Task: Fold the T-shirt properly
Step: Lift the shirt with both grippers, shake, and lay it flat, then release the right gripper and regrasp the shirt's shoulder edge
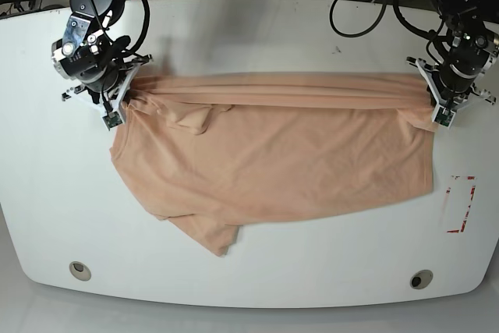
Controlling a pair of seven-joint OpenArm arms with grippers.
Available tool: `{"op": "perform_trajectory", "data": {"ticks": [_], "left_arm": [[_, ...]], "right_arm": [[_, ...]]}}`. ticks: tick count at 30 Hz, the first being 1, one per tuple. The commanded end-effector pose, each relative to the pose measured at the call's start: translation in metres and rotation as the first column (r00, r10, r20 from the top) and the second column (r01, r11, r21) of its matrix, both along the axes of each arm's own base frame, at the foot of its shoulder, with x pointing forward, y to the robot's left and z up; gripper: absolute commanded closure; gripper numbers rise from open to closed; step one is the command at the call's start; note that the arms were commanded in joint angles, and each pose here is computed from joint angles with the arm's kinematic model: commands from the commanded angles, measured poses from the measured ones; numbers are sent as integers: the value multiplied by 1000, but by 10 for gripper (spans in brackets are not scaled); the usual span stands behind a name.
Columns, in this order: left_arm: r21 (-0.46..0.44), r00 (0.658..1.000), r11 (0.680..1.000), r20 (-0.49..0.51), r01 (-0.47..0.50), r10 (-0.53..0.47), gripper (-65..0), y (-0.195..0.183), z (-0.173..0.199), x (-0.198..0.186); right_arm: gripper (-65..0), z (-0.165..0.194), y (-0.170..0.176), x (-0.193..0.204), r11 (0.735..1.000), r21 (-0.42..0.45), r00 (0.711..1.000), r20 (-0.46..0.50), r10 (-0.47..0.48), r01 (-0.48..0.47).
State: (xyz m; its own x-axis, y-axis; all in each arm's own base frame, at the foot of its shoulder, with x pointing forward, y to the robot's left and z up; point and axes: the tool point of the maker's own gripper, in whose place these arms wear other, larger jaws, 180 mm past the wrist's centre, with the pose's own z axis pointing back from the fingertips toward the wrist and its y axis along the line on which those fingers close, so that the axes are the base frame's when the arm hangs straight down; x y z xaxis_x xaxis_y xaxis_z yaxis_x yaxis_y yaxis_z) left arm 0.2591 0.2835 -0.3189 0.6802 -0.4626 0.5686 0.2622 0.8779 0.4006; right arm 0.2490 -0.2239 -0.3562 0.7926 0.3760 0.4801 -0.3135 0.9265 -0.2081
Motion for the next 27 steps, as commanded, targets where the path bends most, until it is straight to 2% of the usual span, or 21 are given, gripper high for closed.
{"op": "perform_trajectory", "data": {"ticks": [1,6,9,11,12,15,17,19,20,22,23,25,27], "left_arm": [[26,999,1000,33,-3,2,0,6,11,3],[9,1000,1000,-8,-17,17,0,11,-4,-1],[7,999,1000,-30,-23,23,0,13,-11,-5],[0,999,1000,-46,-28,28,0,15,-16,-7],[0,998,1000,-56,-31,31,0,17,-19,-8],[10,995,999,-97,-37,37,0,27,-28,-15],[3,990,999,-135,-45,45,-47,30,-39,-22],[-5,987,999,-153,-52,51,-113,32,-45,-25],[-7,986,999,-158,-54,52,-150,32,-47,-27],[-9,986,998,-161,-55,53,-190,31,-48,-28],[-9,986,998,-161,-55,53,-211,31,-48,-28],[-10,986,998,-161,-55,52,-224,31,-48,-27],[-10,986,998,-161,-55,52,-225,31,-48,-27]], "right_arm": [[0,10,-6,7,1000,-20,999,38,-11,11],[0,14,-1,15,1000,-11,999,49,-6,7],[0,10,-8,7,999,-36,1000,-2,-22,22],[-29,6,-10,0,998,-48,999,-40,-31,29],[-54,4,-12,-3,998,-51,998,-50,-36,34],[-184,-5,-12,-18,998,-54,995,-92,-40,36],[-306,-12,-10,-29,998,-44,992,-120,-39,34],[-387,-15,-8,-36,999,-3,992,-123,-42,42],[-423,-15,-9,-40,997,45,992,-113,-61,66],[-453,-11,-13,-45,987,121,992,-91,-91,101],[-455,-9,-14,-48,978,171,991,-82,-107,119],[-450,-4,-18,-52,969,213,990,-80,-113,128],[-444,9,-15,-45,949,299,995,-18,-98,99]]}}
